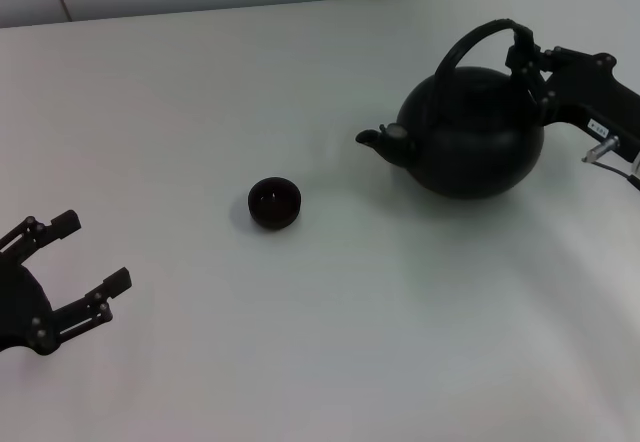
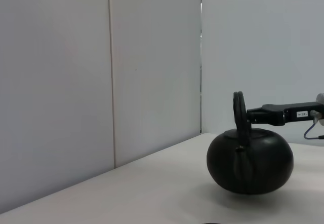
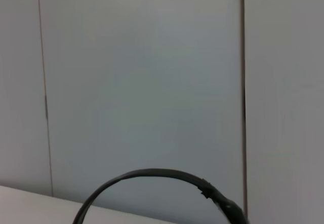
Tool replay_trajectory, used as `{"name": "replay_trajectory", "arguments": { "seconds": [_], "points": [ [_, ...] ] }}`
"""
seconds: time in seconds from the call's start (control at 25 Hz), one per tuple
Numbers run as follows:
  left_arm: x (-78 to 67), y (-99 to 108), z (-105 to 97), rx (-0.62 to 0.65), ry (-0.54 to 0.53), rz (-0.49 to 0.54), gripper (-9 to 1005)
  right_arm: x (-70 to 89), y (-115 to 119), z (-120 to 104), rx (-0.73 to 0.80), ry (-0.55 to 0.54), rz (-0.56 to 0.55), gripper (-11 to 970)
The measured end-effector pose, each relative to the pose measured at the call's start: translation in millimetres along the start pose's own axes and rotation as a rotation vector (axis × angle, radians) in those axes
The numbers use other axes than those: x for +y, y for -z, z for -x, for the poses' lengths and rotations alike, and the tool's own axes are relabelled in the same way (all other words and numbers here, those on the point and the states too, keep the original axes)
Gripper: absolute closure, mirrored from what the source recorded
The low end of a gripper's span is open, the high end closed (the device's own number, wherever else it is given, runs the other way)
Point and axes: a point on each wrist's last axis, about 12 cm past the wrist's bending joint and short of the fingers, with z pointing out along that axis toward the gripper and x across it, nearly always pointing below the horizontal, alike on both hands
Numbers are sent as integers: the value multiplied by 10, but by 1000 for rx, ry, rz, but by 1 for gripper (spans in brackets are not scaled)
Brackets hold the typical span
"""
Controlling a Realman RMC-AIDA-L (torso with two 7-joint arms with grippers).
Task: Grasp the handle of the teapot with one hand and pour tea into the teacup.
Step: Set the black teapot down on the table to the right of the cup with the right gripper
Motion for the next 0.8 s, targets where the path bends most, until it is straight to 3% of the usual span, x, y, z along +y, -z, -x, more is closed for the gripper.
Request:
{"name": "replay_trajectory", "arguments": {
  "seconds": [0.8],
  "points": [
    [-16,-4,6,-13,4,-2,133,34,9,-38,9,44,6,749]
  ]
}}
